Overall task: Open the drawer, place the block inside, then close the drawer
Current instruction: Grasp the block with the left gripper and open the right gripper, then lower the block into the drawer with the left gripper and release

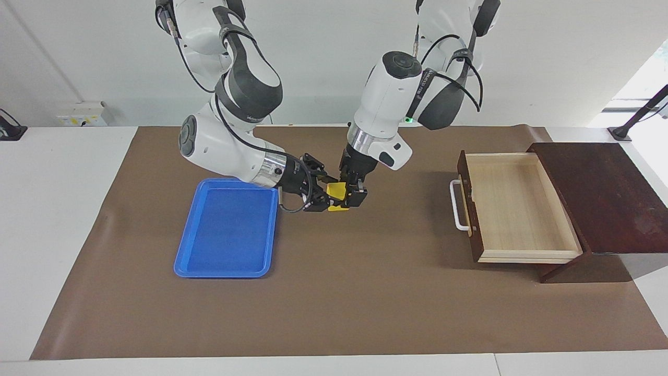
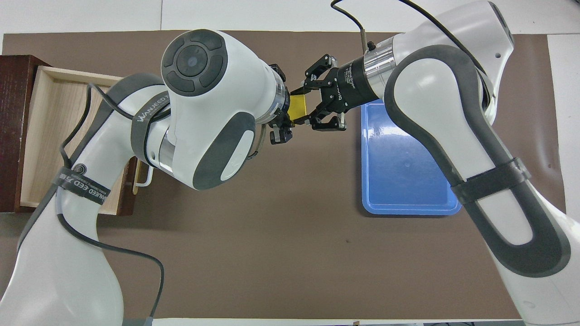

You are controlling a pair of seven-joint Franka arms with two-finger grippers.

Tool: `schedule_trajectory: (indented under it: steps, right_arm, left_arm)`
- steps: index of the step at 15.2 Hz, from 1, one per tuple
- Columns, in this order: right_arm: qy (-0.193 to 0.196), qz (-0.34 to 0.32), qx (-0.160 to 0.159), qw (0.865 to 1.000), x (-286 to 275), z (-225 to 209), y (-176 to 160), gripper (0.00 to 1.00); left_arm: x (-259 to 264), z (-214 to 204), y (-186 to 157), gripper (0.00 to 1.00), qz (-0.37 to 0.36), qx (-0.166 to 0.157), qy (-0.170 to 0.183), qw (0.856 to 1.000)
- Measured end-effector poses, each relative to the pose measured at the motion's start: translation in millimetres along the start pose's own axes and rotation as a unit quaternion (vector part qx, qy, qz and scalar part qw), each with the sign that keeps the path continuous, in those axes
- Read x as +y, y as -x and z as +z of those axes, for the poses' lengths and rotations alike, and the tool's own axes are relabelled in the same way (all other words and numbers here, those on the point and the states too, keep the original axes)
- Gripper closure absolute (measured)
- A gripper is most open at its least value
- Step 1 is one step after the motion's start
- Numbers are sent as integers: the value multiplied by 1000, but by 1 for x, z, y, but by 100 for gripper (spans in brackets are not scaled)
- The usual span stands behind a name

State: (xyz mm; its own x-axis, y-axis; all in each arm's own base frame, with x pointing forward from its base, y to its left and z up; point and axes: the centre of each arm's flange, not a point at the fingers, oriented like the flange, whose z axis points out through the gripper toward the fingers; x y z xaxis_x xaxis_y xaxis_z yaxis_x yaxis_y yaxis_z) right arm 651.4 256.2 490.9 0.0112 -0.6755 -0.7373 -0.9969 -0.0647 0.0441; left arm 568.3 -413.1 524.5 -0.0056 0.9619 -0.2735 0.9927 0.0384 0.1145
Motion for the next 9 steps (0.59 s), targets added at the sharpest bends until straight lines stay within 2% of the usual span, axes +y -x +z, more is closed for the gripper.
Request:
schedule_trajectory:
  steps: [3, 4, 7, 9]
  right_arm:
    - [-15, 9, -1, 1000, -3, -17, -3, 6]
    - [-17, 9, -1, 1000, -3, -20, -3, 0]
    - [-25, 6, 7, 1000, -3, -30, -5, 0]
    - [-26, -35, 44, 998, -4, -51, -18, 0]
  left_arm:
    - [16, -5, -31, 44, -6, 18, -11, 1000]
    - [24, -15, -48, 44, 3, 25, -16, 1000]
    - [51, -78, -134, 44, 42, 46, -26, 998]
    - [69, -115, -208, 44, 62, 57, -26, 996]
